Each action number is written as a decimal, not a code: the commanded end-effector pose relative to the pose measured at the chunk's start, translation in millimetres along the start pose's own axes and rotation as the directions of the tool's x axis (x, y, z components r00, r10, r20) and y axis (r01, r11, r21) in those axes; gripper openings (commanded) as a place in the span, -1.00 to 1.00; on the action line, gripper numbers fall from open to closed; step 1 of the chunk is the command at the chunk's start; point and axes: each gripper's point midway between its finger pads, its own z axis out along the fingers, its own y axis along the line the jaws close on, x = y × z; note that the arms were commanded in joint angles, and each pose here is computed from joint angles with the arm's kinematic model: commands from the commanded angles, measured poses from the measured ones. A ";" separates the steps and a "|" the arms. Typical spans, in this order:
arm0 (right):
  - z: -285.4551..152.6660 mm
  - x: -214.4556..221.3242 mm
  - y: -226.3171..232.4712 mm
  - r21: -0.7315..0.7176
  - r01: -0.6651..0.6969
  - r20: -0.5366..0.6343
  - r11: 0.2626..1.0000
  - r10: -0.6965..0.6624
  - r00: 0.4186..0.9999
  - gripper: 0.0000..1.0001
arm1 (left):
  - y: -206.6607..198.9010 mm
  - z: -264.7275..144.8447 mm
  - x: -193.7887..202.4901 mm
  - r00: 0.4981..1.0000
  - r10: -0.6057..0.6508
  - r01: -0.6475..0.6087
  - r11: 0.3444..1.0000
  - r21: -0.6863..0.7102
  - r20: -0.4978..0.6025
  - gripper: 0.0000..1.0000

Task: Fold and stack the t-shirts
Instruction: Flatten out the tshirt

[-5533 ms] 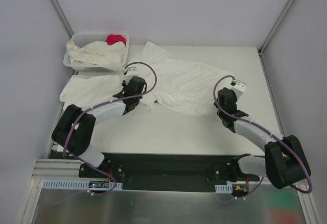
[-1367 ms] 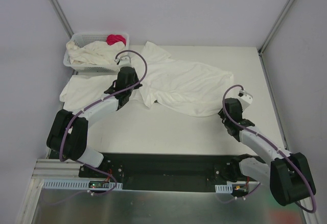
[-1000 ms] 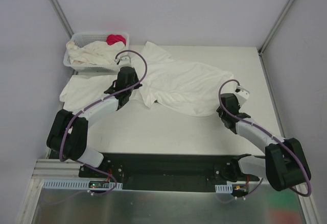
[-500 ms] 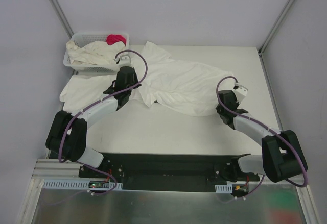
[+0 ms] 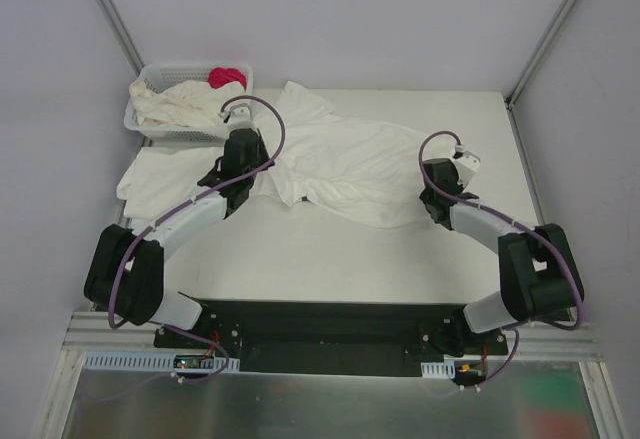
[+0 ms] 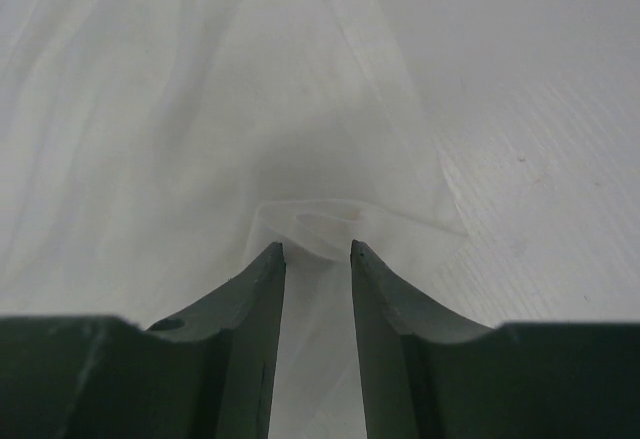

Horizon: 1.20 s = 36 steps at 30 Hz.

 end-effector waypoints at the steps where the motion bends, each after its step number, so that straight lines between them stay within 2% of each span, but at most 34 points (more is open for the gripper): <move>1: 8.2 -12.9 18.0 -0.016 -0.022 0.003 1.000 0.022 1.000 -0.30 | -4.2 -13.3 -30.4 0.996 -0.003 0.003 1.000 0.002 0.089 -1.00; 9: 18.6 -27.7 34.2 -0.029 -0.031 0.004 0.999 0.031 0.999 -0.29 | -2.3 -18.6 -34.6 0.995 -0.006 0.006 1.000 -0.001 0.104 -1.00; 11: 3.7 -50.1 37.5 -0.057 -0.062 0.041 0.996 0.064 0.997 -0.29 | -2.2 -19.5 -35.1 0.994 -0.007 0.007 1.000 0.001 0.107 -1.00; 16: -40.2 -69.8 17.1 -0.072 -0.047 0.076 0.996 0.053 0.996 -0.27 | -4.8 -21.9 -36.9 0.993 -0.020 0.018 1.000 0.020 0.117 -1.00; 22: -65.4 -31.8 -6.9 -0.116 -0.051 -0.018 0.992 0.050 0.999 -0.26 | -9.8 -22.0 -37.3 0.993 -0.035 0.030 0.999 0.044 0.113 -1.00; 29: -58.6 2.3 -16.2 -0.079 -0.021 -0.126 0.997 0.011 0.992 -0.29 | -9.3 -22.7 -36.9 0.993 -0.031 0.027 0.999 0.042 0.114 -1.00; 36: -45.5 9.3 -24.9 -0.028 -0.009 -0.107 1.000 0.006 0.994 -0.29 | -5.8 -24.5 -39.1 0.992 -0.022 0.019 0.999 0.027 0.124 -1.00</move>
